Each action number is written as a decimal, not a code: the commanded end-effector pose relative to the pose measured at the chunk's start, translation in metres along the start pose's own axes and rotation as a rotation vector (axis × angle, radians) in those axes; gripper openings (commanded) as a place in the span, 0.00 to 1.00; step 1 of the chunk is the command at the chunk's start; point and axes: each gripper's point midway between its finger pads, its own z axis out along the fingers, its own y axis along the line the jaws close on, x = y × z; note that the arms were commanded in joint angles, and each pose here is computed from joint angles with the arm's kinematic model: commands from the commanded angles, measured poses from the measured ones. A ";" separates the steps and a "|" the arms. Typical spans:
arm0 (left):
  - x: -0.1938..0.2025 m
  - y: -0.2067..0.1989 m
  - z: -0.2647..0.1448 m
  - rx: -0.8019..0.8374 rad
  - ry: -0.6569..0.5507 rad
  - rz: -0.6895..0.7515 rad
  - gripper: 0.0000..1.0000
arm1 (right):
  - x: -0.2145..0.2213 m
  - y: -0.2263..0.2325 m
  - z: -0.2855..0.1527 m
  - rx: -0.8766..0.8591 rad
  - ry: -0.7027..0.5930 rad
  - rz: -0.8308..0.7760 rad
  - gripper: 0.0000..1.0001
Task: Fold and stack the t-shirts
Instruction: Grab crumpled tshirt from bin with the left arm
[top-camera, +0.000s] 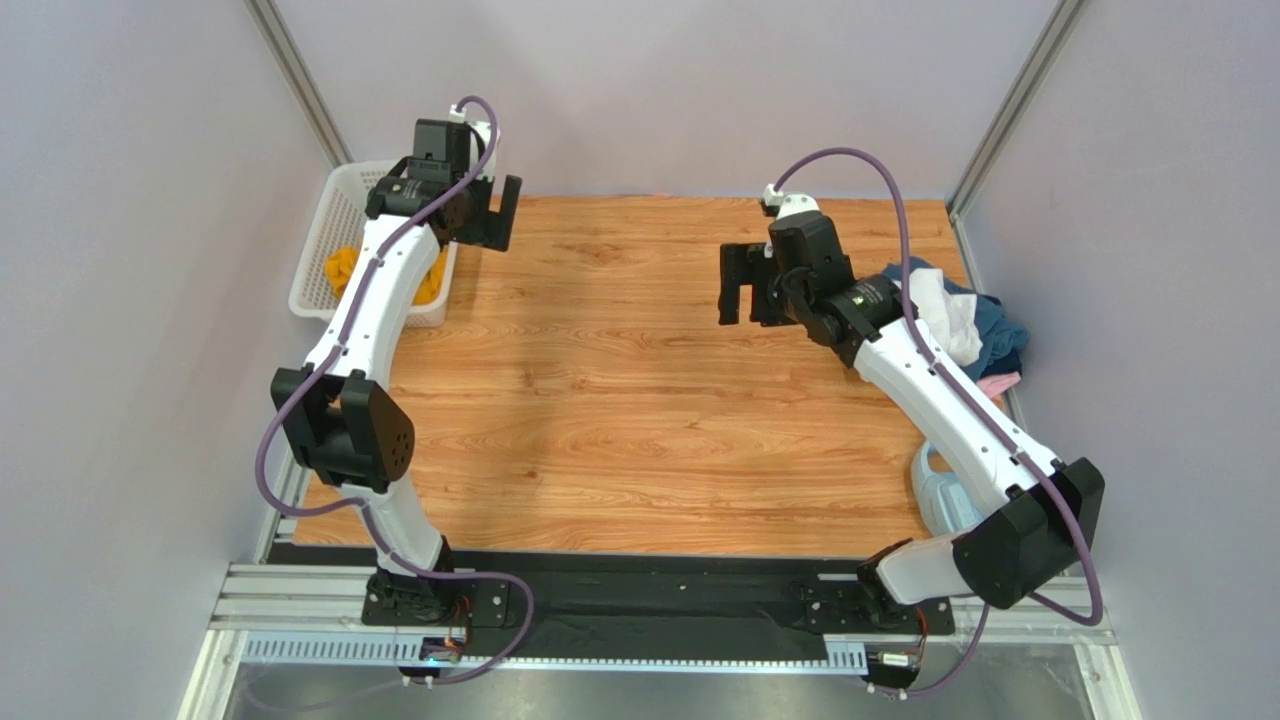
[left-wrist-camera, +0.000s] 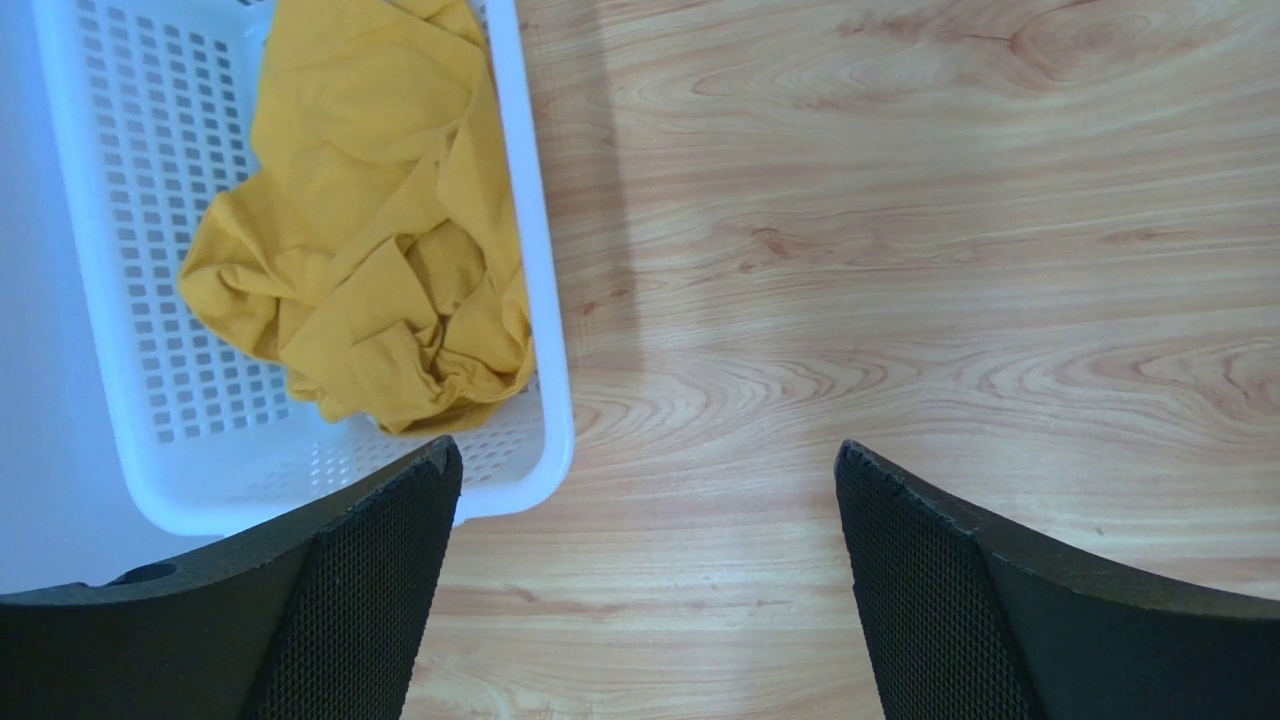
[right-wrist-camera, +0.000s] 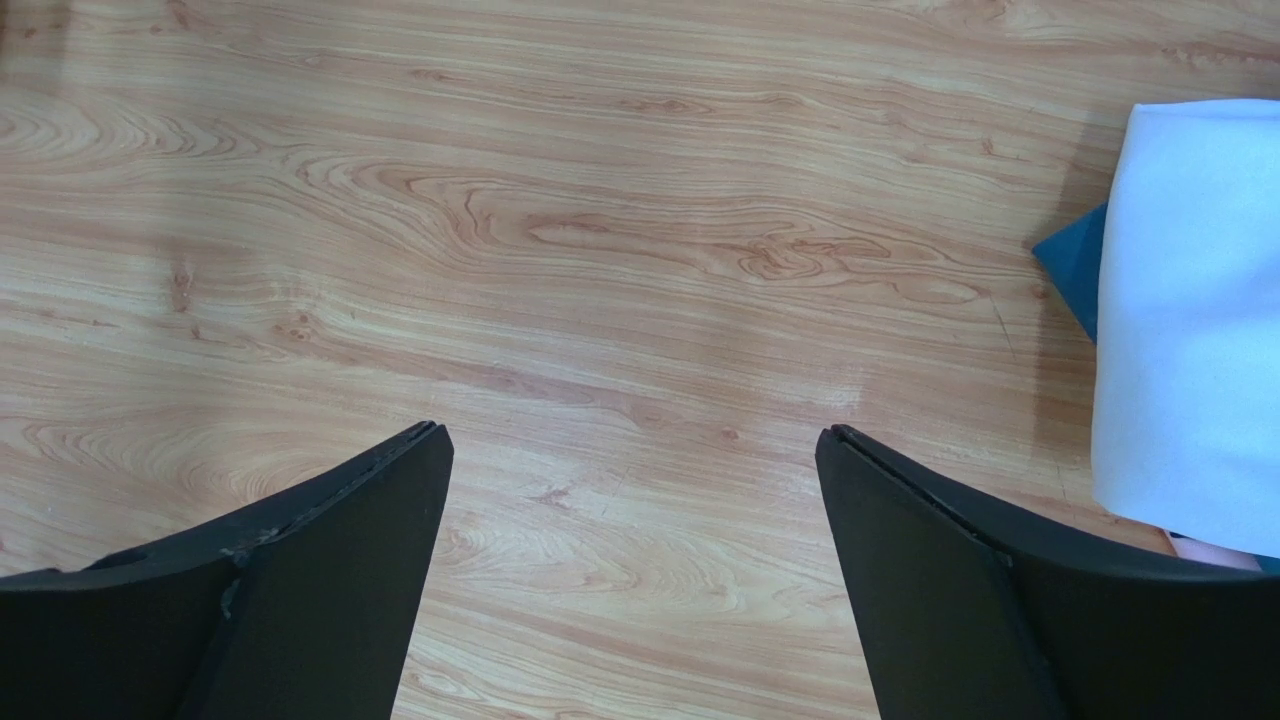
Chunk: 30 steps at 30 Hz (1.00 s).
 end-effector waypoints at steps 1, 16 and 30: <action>-0.021 0.021 -0.011 -0.116 -0.076 -0.056 1.00 | -0.008 -0.002 -0.014 -0.001 -0.046 -0.007 1.00; 0.000 0.134 0.107 -0.421 0.075 -0.187 0.91 | 0.010 -0.005 -0.016 -0.016 -0.017 0.007 1.00; 0.046 0.179 0.172 -0.448 0.149 -0.260 0.92 | 0.026 -0.005 0.001 -0.020 0.058 0.021 1.00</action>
